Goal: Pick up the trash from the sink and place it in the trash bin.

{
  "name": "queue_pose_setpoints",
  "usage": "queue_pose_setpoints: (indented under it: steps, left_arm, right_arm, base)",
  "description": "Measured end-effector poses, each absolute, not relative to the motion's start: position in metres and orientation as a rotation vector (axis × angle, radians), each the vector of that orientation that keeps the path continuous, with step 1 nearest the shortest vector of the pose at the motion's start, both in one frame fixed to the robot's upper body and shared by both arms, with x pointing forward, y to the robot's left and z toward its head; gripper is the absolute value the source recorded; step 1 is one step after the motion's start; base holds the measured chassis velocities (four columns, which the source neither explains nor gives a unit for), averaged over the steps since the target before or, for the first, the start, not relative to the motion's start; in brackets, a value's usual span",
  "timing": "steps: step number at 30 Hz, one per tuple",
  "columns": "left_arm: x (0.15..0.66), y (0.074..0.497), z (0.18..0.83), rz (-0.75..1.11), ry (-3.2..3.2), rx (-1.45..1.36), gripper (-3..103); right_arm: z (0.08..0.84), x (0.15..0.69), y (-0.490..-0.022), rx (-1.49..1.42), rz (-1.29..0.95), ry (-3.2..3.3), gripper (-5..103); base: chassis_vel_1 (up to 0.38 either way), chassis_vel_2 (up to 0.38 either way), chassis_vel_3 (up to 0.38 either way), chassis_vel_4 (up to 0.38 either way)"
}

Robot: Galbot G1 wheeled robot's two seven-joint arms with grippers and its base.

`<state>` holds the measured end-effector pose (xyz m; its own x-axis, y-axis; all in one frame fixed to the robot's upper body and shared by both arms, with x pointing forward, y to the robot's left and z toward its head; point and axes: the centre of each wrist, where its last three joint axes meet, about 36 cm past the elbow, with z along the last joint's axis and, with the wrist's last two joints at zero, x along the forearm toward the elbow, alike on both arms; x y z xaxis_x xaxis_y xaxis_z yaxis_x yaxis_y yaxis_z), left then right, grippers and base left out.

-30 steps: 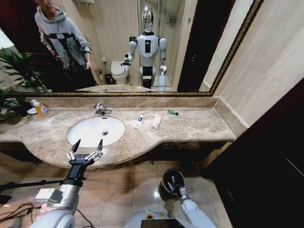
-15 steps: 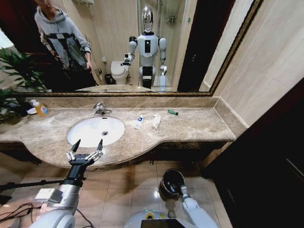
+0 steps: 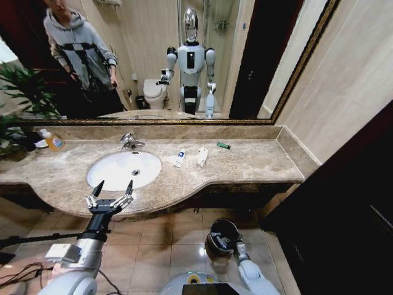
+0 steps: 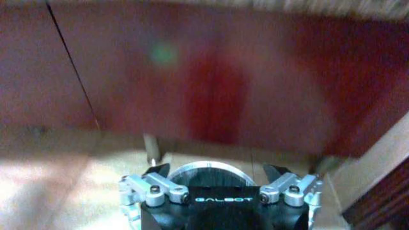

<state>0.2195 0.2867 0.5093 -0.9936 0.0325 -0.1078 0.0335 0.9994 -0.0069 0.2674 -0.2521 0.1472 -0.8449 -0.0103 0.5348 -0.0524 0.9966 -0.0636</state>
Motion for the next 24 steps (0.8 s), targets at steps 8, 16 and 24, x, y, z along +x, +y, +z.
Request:
queue_pose_setpoints:
  steps: [8, 16, 24]
  left_arm:
    - [0.219, 0.287, 0.509, -0.013, 3.033, 0.05, 100]
    - [0.219, 0.287, 0.509, -0.013, 3.033, 0.05, 100]
    - [0.219, 0.287, 0.509, -0.013, 3.033, 0.05, 100]
  right_arm:
    - [0.225, 0.226, -0.249, -0.02, 0.05, -2.702, 100]
    - [0.303, 0.197, -0.239, 0.01, 0.063, -2.839, 100]
    - [0.371, 0.209, -0.226, 0.097, 0.003, -2.997, 100]
  base:
    - [0.0, 0.0, 0.0, 0.0]
    - [0.0, 0.0, 0.0, 0.0]
    - [0.0, 0.0, 0.0, 0.0]
